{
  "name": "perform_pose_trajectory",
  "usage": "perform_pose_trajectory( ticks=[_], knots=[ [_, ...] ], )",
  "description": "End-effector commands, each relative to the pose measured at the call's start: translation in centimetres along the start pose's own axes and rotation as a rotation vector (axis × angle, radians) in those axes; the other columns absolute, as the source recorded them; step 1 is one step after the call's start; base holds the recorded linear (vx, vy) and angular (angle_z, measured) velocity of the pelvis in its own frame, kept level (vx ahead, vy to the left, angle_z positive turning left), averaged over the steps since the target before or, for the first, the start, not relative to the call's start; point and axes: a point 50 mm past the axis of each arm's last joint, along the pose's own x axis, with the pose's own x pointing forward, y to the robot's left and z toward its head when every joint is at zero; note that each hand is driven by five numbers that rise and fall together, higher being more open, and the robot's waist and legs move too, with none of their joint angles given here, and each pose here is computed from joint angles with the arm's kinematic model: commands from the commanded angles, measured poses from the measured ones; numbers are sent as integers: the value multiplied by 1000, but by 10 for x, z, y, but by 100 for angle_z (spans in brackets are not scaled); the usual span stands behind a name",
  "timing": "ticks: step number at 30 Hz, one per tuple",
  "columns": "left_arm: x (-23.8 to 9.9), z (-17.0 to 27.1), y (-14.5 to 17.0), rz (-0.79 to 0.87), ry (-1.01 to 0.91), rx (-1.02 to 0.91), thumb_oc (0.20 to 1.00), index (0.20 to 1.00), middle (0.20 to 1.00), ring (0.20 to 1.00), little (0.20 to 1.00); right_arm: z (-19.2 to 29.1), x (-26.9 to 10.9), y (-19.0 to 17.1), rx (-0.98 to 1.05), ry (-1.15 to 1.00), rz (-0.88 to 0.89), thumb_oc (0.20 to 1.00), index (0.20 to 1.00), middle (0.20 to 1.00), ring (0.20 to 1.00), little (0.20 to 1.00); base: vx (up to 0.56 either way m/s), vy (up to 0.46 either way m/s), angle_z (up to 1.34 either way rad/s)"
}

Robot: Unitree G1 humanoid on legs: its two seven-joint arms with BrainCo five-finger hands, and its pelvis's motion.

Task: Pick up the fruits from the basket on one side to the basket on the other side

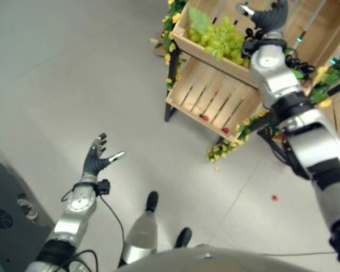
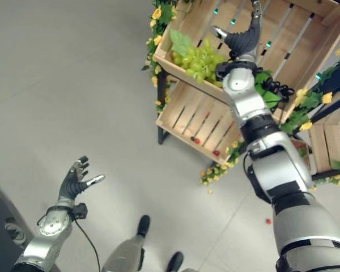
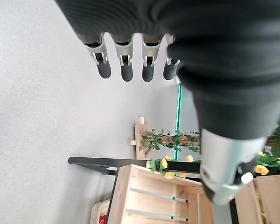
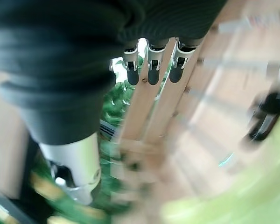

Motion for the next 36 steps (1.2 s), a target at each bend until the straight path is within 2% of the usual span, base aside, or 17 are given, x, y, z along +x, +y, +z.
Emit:
perform_pose_trajectory(
  ticks=[1,5,6,8,10,15,16,18,23,30,36],
  knots=[
    [-2,23,13,17,-126,-16,1000,1000,1000,1000,1000,59,6,-11,76,-263,-3,1000,1000,1000,1000,1000,0,0,0],
    [-1,21,12,39,-123,-32,1000,1000,1000,1000,1000,74,-10,-13,218,-382,50,1000,1000,1000,1000,1000,-11,11,-7],
    [-1,20,8,40,-128,-51,1000,1000,1000,1000,1000,80,-28,-16,377,-454,99,1000,1000,1000,1000,1000,-31,23,-17],
    [-2,19,5,33,-127,-52,1000,1000,1000,1000,1000,71,-36,-18,422,-452,123,1000,1000,1000,1000,1000,-6,8,-4],
    [-3,18,5,39,-132,-65,1000,1000,1000,1000,1000,60,-58,-22,505,-490,242,1000,1000,1000,1000,1000,-4,8,-8],
    [-5,15,6,43,-129,-68,1000,1000,1000,1000,1000,46,-81,-29,536,-502,368,1000,1000,1000,1000,1000,-1,4,-4],
    [-7,15,5,36,-133,-76,1000,1000,1000,1000,1000,28,-95,-29,596,-441,434,1000,1000,1000,1000,1000,3,6,-4],
    [-9,12,4,26,-128,-73,1000,1000,1000,1000,1000,24,-111,-35,650,-448,519,1000,1000,1000,1000,1000,0,0,0],
    [-13,9,-1,9,-118,-88,1000,1000,1000,1000,1000,-1,-139,-39,810,-352,577,1000,1000,1000,1000,1000,8,-2,4],
    [-16,10,2,15,-136,-93,1000,1000,1000,1000,1000,-13,-168,-52,757,-339,613,1000,1000,1000,1000,1000,0,0,0],
    [-19,9,5,49,-148,-102,1000,1000,1000,1000,1000,-24,-194,-58,807,-289,620,1000,1000,1000,1000,1000,-1,-1,-3]
  ],
)
